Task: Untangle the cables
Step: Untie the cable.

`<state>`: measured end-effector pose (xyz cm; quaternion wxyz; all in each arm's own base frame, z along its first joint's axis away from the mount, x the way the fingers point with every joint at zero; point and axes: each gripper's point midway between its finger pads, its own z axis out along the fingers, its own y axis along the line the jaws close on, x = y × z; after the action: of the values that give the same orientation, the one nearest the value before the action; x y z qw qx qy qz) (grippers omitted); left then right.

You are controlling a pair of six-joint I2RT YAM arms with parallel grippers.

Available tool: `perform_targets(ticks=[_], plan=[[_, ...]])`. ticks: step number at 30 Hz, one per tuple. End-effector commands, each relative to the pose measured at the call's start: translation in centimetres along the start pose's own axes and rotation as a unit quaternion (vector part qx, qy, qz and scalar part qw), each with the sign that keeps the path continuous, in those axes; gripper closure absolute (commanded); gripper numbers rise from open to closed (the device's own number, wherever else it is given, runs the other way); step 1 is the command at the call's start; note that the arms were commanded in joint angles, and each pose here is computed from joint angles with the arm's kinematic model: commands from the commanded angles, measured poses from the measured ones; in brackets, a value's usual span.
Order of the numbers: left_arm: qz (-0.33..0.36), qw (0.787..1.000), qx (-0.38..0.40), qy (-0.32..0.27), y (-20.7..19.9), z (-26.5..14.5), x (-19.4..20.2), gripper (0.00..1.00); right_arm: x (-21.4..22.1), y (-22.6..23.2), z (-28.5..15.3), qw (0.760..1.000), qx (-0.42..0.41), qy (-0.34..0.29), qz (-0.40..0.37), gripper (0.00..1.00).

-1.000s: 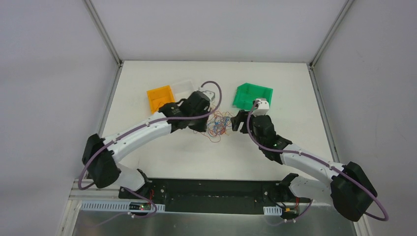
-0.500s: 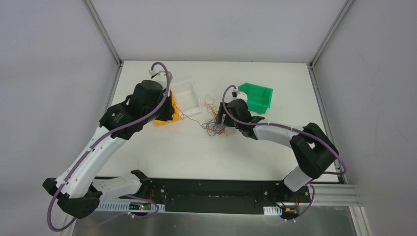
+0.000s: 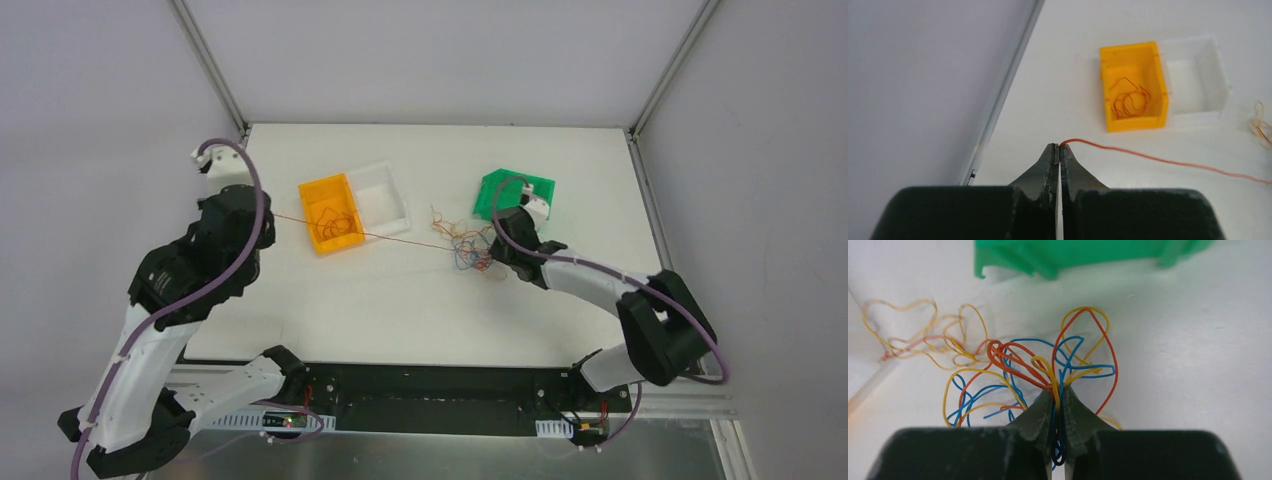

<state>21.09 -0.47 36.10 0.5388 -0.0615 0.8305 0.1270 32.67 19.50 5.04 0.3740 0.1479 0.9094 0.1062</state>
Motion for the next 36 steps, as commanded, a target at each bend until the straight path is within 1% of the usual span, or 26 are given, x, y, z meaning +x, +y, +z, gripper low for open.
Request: perform_targets(ticks=[1,3,6,9,10,12,13,14,16,18,21,23,25,26,27,28,31,33,35,36], plan=[[-0.048,0.981,-0.17,-0.082,8.7,-2.8,-2.0,1.0,-5.3,-6.1,-3.8,0.985,0.081,-0.13,0.076,0.88],[-0.054,0.975,-0.19,-0.097,9.8,-3.3,-2.2,1.0,-6.4,-8.2,-4.7,0.976,0.102,-0.156,0.111,0.85],[-0.053,0.973,-0.197,-0.105,10.0,-3.2,-2.2,1.0,-7.4,-10.8,-6.1,0.958,0.134,-0.192,0.166,0.86],[-0.043,0.978,-0.179,-0.093,8.4,-2.1,-1.6,1.0,-8.0,-11.8,-7.3,0.945,0.124,-0.226,0.201,0.86],[-0.036,0.982,-0.166,-0.085,7.6,-1.5,-1.2,1.0,-8.1,-11.8,-7.5,0.944,0.114,-0.232,0.206,0.86],[-0.029,0.989,-0.133,-0.064,5.4,-0.3,-0.3,1.0,-8.3,-10.9,-7.6,0.947,0.082,-0.237,0.201,0.82],[-0.025,0.994,-0.093,-0.047,3.5,0.4,0.3,1.0,-8.3,-10.2,-7.5,0.951,0.065,-0.231,0.194,0.82],[-0.023,0.998,-0.044,-0.031,1.2,1.0,1.0,1.0,-8.0,-8.9,-7.3,0.96,0.034,-0.212,0.18,0.82],[-0.022,0.998,0.064,0.005,-4.1,2.1,2.7,1.0,-7.8,-6.2,-7.0,0.97,-0.026,-0.185,0.153,0.81],[-0.019,0.986,0.16,0.051,-9.4,2.9,5.2,0.95,-7.3,-4.1,-6.7,0.976,-0.075,-0.16,0.129,0.77],[-0.013,0.964,0.237,0.123,-14.6,3.6,8.2,0.9,-6.4,-2.1,-6.3,0.98,-0.11,-0.124,0.106,0.75],[0.001,0.949,0.269,0.165,-17.0,3.9,10.1,0.78,-6.1,-1.6,-6.1,0.982,-0.118,-0.112,0.1,0.75],[0.02,0.932,0.302,0.197,-19.2,4.0,11.8,0.5,-6.0,-1.2,-6.0,0.982,-0.127,-0.105,0.097,0.75],[0.032,0.923,0.326,0.204,-20.4,3.7,12.5,0.41,-5.9,-1.0,-6.1,0.981,-0.131,-0.103,0.095,0.75],[0.043,0.92,0.334,0.203,-21.1,3.6,12.8,0.33,-6.0,-0.9,-6.1,0.981,-0.135,-0.102,0.095,0.75],[0.056,0.919,0.337,0.197,-21.8,3.6,13.0,0.29,-5.9,-0.8,-6.1,0.981,-0.137,-0.1,0.094,0.75],[0.1,0.91,0.358,0.184,-23.8,3.4,13.4,0.24,-5.9,-0.6,-6.2,0.981,-0.141,-0.099,0.091,0.75],[0.13,0.899,0.379,0.177,-25.4,2.9,13.5,0.13,-5.9,-0.6,-6.3,0.981,-0.142,-0.099,0.09,0.75],[0.161,0.885,0.407,0.16,-27.2,2.4,13.4,0.08,-6.0,-0.5,-6.3,0.981,-0.143,-0.099,0.09,0.75],[0.178,0.877,0.42,0.152,-28.1,2.2,13.5,0.07,-6.0,-0.5,-6.3,0.981,-0.144,-0.099,0.089,0.75]])
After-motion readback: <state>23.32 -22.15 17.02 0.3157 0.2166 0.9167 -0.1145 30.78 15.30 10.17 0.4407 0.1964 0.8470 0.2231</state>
